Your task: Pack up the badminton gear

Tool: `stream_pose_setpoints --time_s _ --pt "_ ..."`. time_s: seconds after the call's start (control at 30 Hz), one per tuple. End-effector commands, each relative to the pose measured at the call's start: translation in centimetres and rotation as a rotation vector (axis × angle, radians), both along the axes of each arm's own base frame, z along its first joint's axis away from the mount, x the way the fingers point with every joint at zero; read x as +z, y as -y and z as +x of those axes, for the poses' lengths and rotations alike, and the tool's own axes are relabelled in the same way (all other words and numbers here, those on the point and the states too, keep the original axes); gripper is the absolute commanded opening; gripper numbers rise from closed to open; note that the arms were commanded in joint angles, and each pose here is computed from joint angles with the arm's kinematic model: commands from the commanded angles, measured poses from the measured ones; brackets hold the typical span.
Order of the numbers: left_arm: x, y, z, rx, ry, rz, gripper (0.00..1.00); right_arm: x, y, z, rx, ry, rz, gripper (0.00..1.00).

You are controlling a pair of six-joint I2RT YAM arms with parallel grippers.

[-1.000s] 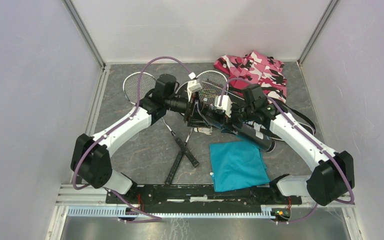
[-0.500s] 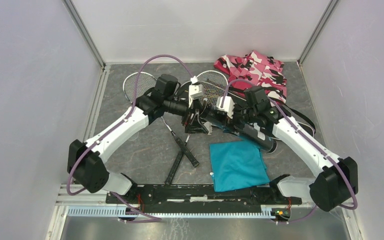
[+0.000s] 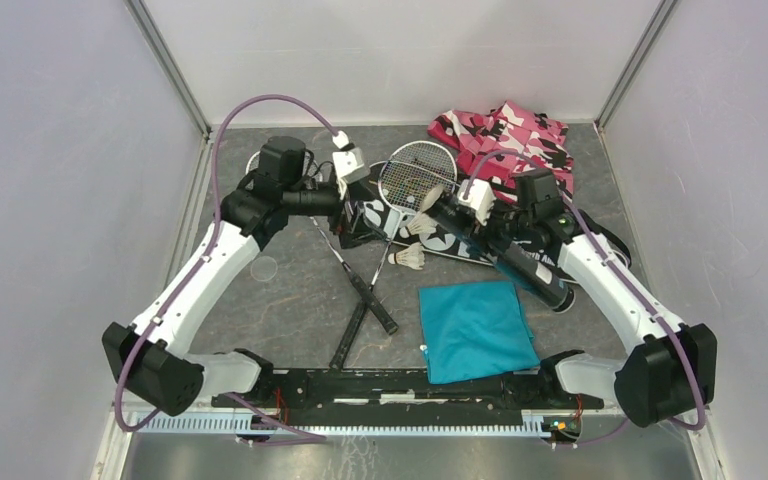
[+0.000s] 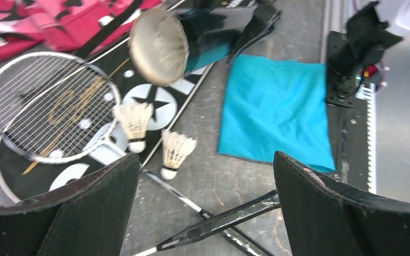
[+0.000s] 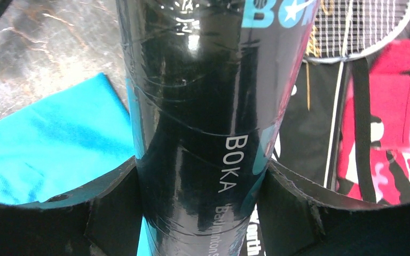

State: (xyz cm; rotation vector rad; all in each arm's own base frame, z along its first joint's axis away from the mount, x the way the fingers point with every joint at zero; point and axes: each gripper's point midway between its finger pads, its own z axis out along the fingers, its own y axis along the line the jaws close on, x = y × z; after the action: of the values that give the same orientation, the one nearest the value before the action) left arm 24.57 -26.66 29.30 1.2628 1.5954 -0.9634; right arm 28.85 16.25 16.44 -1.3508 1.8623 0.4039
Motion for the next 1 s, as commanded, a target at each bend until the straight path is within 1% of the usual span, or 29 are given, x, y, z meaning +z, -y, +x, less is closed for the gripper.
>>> stream_pose_setpoints --time_s 0.0,0.13,0.23,0.33,0.47,0.53,0.67,0.83,0.97 --pt "-0.4 -1.6 2.4 0.086 0.071 0.035 1.0 1.7 1.7 2.1 -0.132 0.051 0.027 0.31" --pt "-5.2 -1.3 3.2 0.066 0.0 0.101 0.96 1.6 3.4 3.4 -0.252 0.049 0.007 0.31" --pt "-7.7 -0.4 4.4 0.063 -0.049 0.127 0.9 1.1 4.9 4.3 -0.348 0.038 -0.015 0.31" --pt "-9.9 0.8 5.3 0.058 -0.06 0.16 0.86 0.7 6.1 4.8 -0.41 0.019 -0.022 0.31" --pt "-12.7 3.1 5.4 -0.008 0.017 0.258 0.84 0.2 7.9 5.0 -0.482 0.002 -0.033 0.31" --pt "-13.8 4.1 5.4 -0.058 0.062 0.314 0.8 -0.1 8.6 5.1 -0.508 -0.011 -0.034 0.31" --pt "-15.6 5.9 5.0 -0.206 0.165 0.425 0.75 -0.7 9.4 5.0 -0.526 -0.036 -0.027 0.31" --pt "-17.4 7.6 3.8 -0.406 0.312 0.537 0.74 -1.2 9.8 4.8 -0.53 -0.055 -0.018 0.31" --pt "-19.1 8.5 2.7 -0.535 0.389 0.659 0.73 -1.6 10.0 4.7 -0.534 -0.068 -0.013 0.31"
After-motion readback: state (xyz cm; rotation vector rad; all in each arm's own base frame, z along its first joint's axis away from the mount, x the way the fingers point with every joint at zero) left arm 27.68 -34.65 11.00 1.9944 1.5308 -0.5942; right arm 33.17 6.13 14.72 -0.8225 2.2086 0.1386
